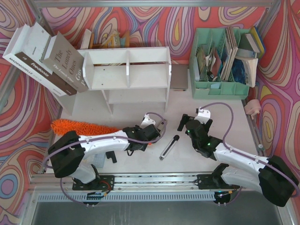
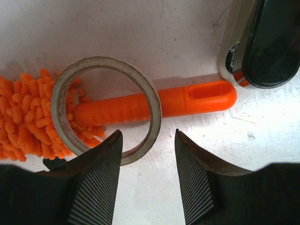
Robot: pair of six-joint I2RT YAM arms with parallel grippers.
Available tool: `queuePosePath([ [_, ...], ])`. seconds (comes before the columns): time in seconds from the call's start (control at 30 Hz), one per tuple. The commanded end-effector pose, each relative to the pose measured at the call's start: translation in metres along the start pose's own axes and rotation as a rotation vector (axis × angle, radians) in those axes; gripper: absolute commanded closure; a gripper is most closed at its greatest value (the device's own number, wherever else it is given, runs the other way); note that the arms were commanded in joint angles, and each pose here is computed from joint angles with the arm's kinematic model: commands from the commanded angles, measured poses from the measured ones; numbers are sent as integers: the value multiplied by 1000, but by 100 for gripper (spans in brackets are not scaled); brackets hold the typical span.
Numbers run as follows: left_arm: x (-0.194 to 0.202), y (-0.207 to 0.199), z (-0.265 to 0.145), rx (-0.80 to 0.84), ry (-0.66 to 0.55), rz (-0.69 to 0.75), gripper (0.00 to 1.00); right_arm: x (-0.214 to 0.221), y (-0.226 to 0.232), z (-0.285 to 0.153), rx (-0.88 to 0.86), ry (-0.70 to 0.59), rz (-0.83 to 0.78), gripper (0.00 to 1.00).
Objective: Dust the bookshelf with a duster
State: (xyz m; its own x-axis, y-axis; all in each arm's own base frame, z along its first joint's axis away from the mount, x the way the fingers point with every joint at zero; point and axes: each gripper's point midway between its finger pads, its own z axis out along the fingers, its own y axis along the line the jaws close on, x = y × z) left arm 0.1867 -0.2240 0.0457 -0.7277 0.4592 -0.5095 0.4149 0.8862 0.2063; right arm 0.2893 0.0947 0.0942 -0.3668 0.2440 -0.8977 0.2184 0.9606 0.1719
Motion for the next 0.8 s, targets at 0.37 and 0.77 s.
queuePosePath([
  [0.37, 2, -4, 12, -2, 18, 12, 65, -11, 2, -2, -1, -34, 19, 1],
  [0.77, -9, 5, 2, -39, -23, -31, 80, -11, 1, -3, 2, -35, 19, 1],
])
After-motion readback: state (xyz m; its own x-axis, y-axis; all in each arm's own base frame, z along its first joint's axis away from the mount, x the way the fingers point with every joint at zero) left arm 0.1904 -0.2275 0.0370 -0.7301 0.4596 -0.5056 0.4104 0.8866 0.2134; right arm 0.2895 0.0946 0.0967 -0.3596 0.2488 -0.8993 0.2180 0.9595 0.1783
